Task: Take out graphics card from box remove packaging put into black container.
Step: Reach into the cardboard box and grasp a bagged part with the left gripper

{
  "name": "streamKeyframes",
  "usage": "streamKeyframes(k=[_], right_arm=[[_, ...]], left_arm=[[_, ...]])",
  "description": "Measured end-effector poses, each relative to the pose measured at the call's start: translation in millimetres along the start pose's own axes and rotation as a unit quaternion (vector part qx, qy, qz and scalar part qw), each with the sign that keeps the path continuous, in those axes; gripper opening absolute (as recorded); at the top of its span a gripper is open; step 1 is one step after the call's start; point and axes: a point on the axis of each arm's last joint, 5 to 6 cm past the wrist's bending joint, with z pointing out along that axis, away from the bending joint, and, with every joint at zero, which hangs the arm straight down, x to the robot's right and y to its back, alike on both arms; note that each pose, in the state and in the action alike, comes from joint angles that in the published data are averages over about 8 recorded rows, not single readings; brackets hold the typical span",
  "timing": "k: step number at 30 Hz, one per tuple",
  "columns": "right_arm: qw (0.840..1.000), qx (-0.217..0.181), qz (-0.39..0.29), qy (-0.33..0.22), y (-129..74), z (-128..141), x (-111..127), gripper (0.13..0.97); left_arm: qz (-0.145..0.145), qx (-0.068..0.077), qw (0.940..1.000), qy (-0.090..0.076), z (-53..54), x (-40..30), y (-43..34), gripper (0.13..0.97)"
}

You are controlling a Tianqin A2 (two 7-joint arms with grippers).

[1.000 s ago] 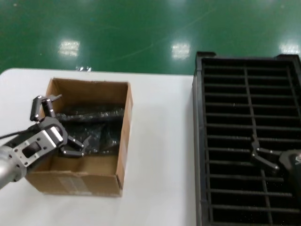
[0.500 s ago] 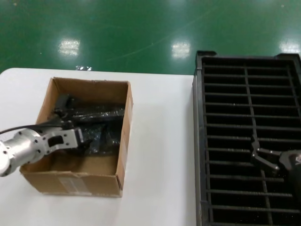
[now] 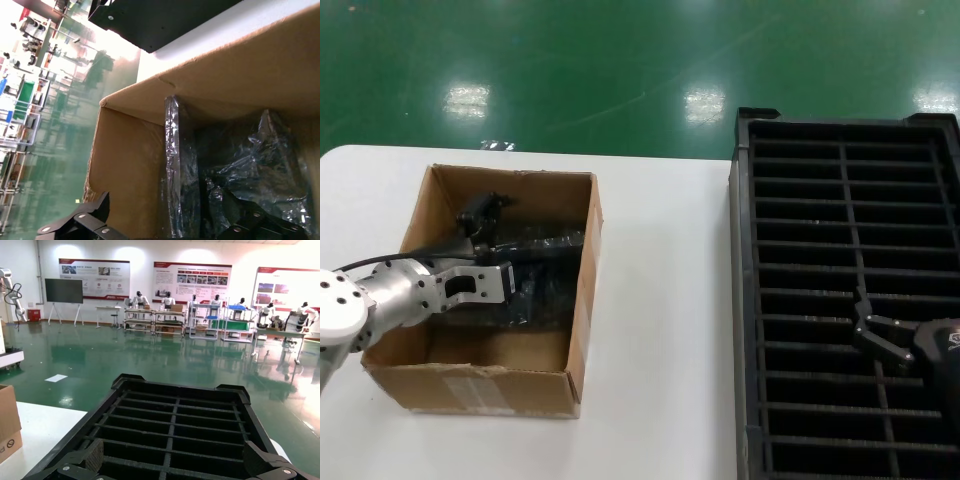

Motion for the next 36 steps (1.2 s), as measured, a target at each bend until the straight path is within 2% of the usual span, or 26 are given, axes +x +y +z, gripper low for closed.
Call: streamKeyframes(k=[4, 16, 21, 22, 30, 36], right_arm=[[1.000, 0.000, 0.000, 0.000, 0.0, 0.0, 0.0, 0.966], [1.000, 0.000, 0.000, 0.000, 0.0, 0.0, 0.0, 0.966], [1.000, 0.000, 0.000, 0.000, 0.0, 0.0, 0.0, 0.966], [1.000, 0.000, 0.000, 0.000, 0.0, 0.0, 0.0, 0.966], [1.000, 0.000, 0.000, 0.000, 0.0, 0.0, 0.0, 0.966], [1.000, 0.000, 0.000, 0.000, 0.0, 0.0, 0.0, 0.966]], left_arm=[[0.013, -0.005, 0.9999, -0.004, 3.1, -0.8, 1.5, 0.804], [0.034, -0.014, 0.9993, -0.003, 8.6, -2.6, 5.7, 0.543], [0.036, -0.015, 0.9993, 0.000, 8.1, -2.8, 5.9, 0.408], [0.036, -0.015, 0.9992, 0.000, 7.8, -2.8, 5.9, 0.408], [0.037, -0.015, 0.9992, 0.003, 2.3, -3.2, 6.0, 0.252], [0.037, -0.015, 0.9992, 0.000, -3.2, -5.0, 6.9, 0.230]])
